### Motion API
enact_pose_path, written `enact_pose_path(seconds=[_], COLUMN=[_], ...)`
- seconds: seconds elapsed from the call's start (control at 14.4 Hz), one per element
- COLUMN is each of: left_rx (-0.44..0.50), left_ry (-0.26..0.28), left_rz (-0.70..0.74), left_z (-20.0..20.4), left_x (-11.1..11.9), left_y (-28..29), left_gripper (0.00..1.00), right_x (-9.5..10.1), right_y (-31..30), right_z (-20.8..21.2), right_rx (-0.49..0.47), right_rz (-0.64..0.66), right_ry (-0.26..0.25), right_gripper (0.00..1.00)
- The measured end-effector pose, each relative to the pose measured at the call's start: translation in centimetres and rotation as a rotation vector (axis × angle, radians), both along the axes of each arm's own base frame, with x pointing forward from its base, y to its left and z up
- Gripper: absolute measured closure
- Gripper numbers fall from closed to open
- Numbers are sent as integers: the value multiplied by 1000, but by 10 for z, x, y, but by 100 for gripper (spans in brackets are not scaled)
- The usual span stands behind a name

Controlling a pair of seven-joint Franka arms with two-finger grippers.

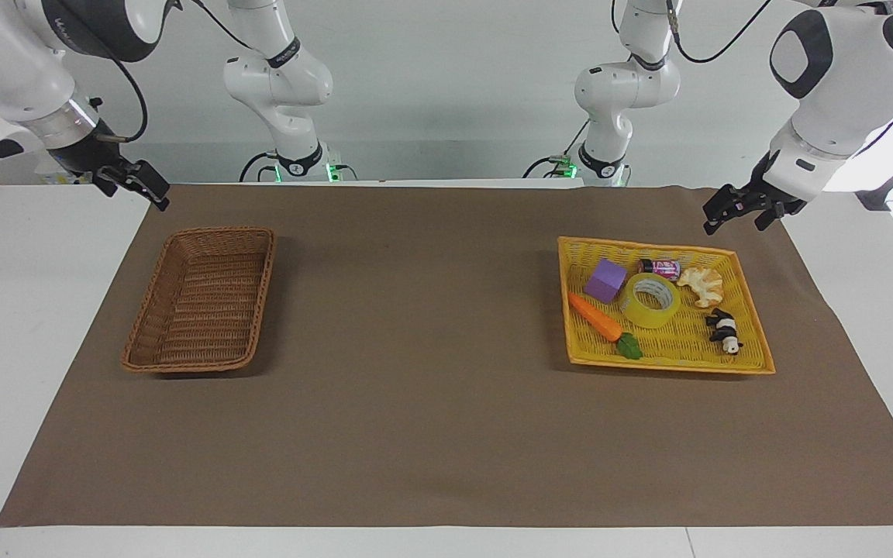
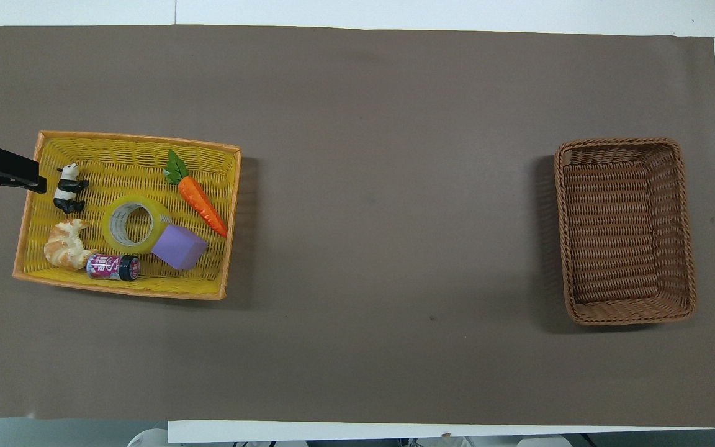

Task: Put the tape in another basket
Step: 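Move the left gripper toward the yellow tape roll in the yellow basket, then grasp the yellow tape roll with the left gripper and lift it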

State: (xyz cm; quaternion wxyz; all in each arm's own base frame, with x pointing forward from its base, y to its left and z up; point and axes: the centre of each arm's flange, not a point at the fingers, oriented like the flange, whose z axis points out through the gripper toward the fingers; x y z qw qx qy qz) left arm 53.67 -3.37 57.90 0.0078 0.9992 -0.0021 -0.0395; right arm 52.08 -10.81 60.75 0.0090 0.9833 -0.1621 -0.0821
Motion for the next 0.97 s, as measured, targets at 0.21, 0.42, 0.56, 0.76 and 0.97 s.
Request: enact_pose_path(seconds=[0.21,0.42,0.56,0.76,0.97], left_rx=[0,0,0,2,6], left_ry=[0,-3,-3,-40,-52], left_rz=[0,0,0,-4,-7], left_z=[0,2,2,-26,-94], left_x=[0,-1,-1,-5,-21], left_y=[0,0,0,-4,-5], left_gripper=[0,0,0,0,1], right_x=[0,0,0,0,0], right_y=[0,0,0,0,0], right_z=[0,0,0,0,0], right_rx=[0,0,0,0,0], right_rz=[0,0,0,0,0], right_ry=[0,0,0,0,0], right_gripper=[0,0,0,0,0])
